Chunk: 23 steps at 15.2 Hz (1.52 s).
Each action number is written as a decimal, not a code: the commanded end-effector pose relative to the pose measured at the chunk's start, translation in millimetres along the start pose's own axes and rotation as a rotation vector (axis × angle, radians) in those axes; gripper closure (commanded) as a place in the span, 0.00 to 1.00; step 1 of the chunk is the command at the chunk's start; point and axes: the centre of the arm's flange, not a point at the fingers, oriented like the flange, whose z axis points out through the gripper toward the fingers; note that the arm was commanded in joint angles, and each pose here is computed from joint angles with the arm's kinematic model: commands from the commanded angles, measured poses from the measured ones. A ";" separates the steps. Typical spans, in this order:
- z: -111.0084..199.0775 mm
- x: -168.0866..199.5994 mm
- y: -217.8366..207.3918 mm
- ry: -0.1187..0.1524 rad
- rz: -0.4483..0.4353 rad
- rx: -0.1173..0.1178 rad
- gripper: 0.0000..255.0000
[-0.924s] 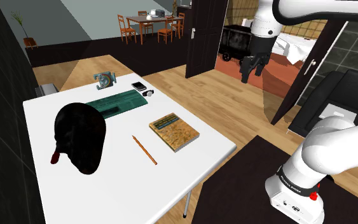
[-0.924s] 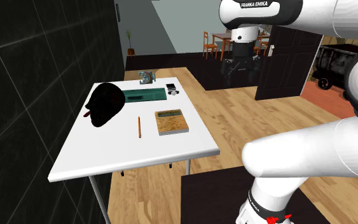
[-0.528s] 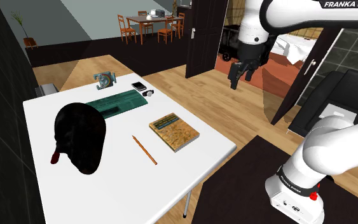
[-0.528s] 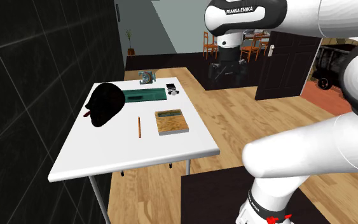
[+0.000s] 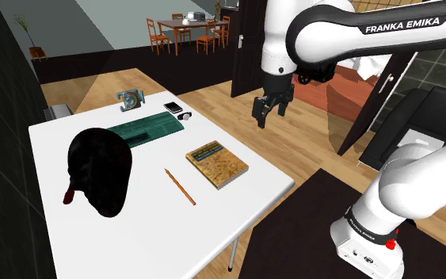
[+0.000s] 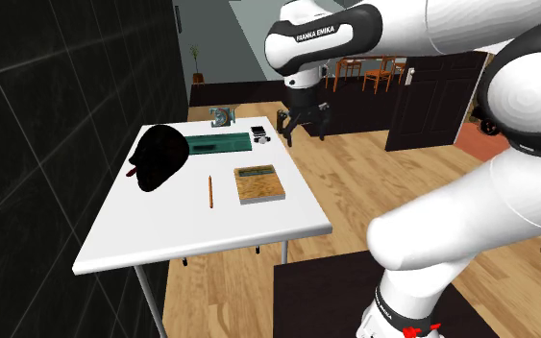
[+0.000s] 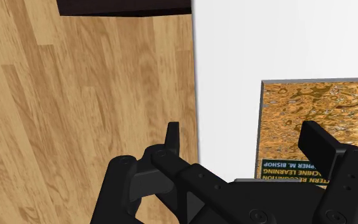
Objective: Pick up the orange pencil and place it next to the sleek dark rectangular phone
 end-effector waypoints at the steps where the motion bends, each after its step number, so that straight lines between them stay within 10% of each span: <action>1: 7.0 4.2 -28.4 0.001 -0.002 -0.008 0.00; 23: 97.6 65.0 -311.7 0.009 -0.033 -0.101 0.00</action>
